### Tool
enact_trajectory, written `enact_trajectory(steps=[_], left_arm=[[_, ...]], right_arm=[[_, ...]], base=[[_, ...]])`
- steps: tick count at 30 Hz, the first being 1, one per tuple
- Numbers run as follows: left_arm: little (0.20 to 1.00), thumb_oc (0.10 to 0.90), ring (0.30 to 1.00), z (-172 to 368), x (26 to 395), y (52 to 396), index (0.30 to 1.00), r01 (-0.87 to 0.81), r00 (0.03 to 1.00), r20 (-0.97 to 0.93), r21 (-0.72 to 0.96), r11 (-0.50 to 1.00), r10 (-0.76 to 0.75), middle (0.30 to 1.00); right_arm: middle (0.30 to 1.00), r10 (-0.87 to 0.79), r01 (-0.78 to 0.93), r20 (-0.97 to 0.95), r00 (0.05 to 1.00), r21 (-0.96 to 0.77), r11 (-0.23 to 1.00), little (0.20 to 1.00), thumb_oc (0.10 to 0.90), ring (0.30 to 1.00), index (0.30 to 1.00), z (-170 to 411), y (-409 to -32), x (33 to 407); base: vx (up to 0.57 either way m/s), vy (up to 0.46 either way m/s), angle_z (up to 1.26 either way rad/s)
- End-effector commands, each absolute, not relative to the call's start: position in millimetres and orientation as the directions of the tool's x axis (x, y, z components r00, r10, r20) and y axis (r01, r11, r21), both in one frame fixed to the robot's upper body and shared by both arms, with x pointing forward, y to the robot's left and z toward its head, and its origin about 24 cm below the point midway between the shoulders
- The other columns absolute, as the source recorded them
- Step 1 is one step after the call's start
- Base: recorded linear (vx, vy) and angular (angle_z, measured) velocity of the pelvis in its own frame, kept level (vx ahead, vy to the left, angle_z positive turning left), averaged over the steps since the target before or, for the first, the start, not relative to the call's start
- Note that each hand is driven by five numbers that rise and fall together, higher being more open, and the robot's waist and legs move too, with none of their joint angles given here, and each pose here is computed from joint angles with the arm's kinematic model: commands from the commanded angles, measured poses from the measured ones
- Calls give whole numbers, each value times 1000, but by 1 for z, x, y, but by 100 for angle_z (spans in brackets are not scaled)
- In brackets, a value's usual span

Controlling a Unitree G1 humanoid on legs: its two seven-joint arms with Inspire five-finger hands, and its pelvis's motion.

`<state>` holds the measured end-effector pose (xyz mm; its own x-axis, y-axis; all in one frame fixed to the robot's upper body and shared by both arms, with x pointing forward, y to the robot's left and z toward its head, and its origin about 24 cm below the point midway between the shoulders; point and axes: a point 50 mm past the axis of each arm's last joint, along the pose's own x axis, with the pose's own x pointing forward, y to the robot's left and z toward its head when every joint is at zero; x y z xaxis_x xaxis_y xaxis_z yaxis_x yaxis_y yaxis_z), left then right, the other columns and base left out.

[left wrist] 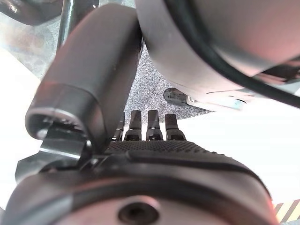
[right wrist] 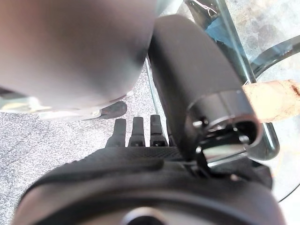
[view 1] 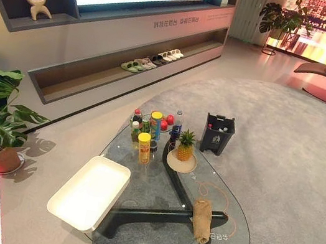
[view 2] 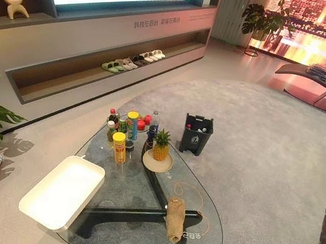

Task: Wipe the table with a cloth and put it in the basket.

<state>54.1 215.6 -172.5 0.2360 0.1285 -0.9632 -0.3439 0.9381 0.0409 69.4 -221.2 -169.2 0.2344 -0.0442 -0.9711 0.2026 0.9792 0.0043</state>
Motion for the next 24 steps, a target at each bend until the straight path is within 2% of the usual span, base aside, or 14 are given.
enact_trajectory(steps=[1, 5, 11, 16, 24], left_arm=[[900, 800, 900, -172, 75, 202, 900, -283, 265, -958, 31, 958, 110, 900], [900, 800, 900, -173, 74, 203, 900, -280, 261, -958, 40, 959, 116, 900], [900, 800, 900, -172, 74, 206, 900, -284, 257, -955, 73, 956, 149, 900], [900, 800, 900, -172, 73, 209, 900, -289, 265, -950, 84, 954, 164, 900], [900, 800, 900, -167, 96, 205, 900, -261, 351, -925, 54, 964, 147, 900]], right_arm=[[900, -17, 145, -980, 198, 12, 989, 900, 800, 900, 900, -172, -209, 73], [900, -23, 130, -978, 210, 5, 991, 900, 800, 900, 900, -171, -209, 74], [900, -57, 42, -957, 285, -47, 998, 900, 800, 900, 900, -169, -210, 86], [900, -65, 34, -945, 321, -57, 998, 900, 800, 900, 900, -167, -210, 91], [900, -83, 21, -878, 471, -83, 996, 900, 800, 900, 900, -156, -210, 126]], base=[[0, 0, 0], [0, 0, 0], [0, 0, 0], [18, -17, -2], [-72, -8, -3]])
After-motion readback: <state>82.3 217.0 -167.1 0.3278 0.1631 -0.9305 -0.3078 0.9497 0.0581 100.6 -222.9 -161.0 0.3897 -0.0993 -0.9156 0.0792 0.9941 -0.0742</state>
